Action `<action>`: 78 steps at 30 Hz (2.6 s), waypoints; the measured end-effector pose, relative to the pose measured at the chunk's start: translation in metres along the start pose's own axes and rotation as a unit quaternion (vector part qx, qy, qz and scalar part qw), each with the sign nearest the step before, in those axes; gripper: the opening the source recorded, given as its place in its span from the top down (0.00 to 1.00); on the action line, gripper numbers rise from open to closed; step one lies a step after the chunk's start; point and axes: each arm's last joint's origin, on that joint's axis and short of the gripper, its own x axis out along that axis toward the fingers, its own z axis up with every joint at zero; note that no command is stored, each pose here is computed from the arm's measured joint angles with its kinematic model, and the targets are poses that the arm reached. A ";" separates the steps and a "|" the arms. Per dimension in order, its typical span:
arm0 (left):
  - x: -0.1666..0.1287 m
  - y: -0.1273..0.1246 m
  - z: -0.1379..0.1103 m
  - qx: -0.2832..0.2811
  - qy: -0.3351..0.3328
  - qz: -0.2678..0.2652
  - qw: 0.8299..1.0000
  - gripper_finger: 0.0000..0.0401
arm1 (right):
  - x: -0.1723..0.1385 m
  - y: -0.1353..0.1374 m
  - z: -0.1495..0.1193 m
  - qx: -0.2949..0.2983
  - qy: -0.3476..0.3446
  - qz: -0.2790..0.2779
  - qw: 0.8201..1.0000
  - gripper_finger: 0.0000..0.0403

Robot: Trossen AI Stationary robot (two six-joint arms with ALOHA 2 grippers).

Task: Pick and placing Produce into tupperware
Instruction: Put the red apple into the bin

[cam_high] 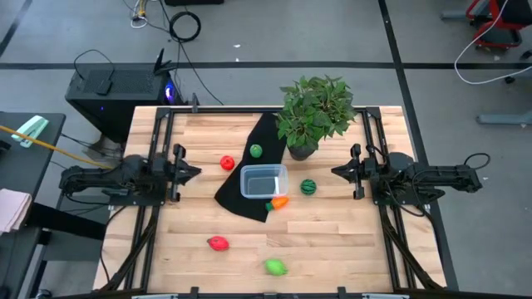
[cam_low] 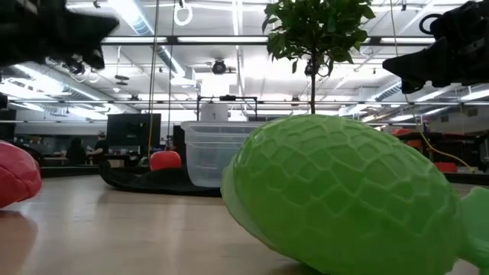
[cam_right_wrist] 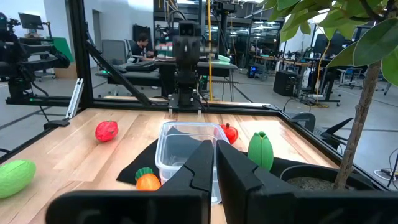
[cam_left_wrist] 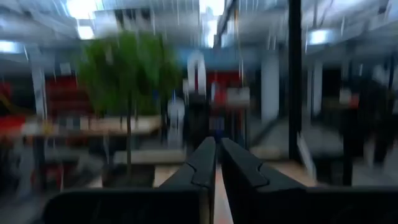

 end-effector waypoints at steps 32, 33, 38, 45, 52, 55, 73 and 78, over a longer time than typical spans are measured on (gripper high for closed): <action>0.103 0.002 0.185 0.086 -0.091 0.048 0.991 0.90 | -0.006 -0.002 0.035 0.158 -0.104 0.014 0.982 0.93; 0.106 0.003 0.188 0.093 -0.086 0.051 0.991 0.90 | -0.007 -0.003 0.040 0.170 -0.115 0.017 0.979 0.93; 0.124 0.009 0.191 0.102 -0.061 0.068 0.991 0.90 | -0.012 0.000 0.061 0.245 -0.181 0.075 0.949 0.93; 0.144 0.016 0.185 0.109 -0.038 0.083 0.990 0.90 | -0.001 0.015 0.068 0.314 -0.173 0.174 0.917 0.93; 0.150 0.018 0.178 0.098 -0.027 0.085 0.991 0.91 | 0.030 0.047 0.106 0.275 -0.128 0.260 0.917 0.94; 0.149 0.017 0.179 0.097 -0.029 0.085 0.991 0.92 | 0.047 0.065 0.130 0.251 -0.069 0.302 0.917 0.94; 0.149 0.017 0.179 0.045 -0.034 0.083 0.995 0.92 | 0.101 0.101 0.179 0.093 0.278 0.313 0.904 0.93; 0.149 0.017 0.180 0.024 -0.036 0.082 0.996 0.93 | 0.109 0.108 0.166 0.133 0.334 0.298 0.885 0.93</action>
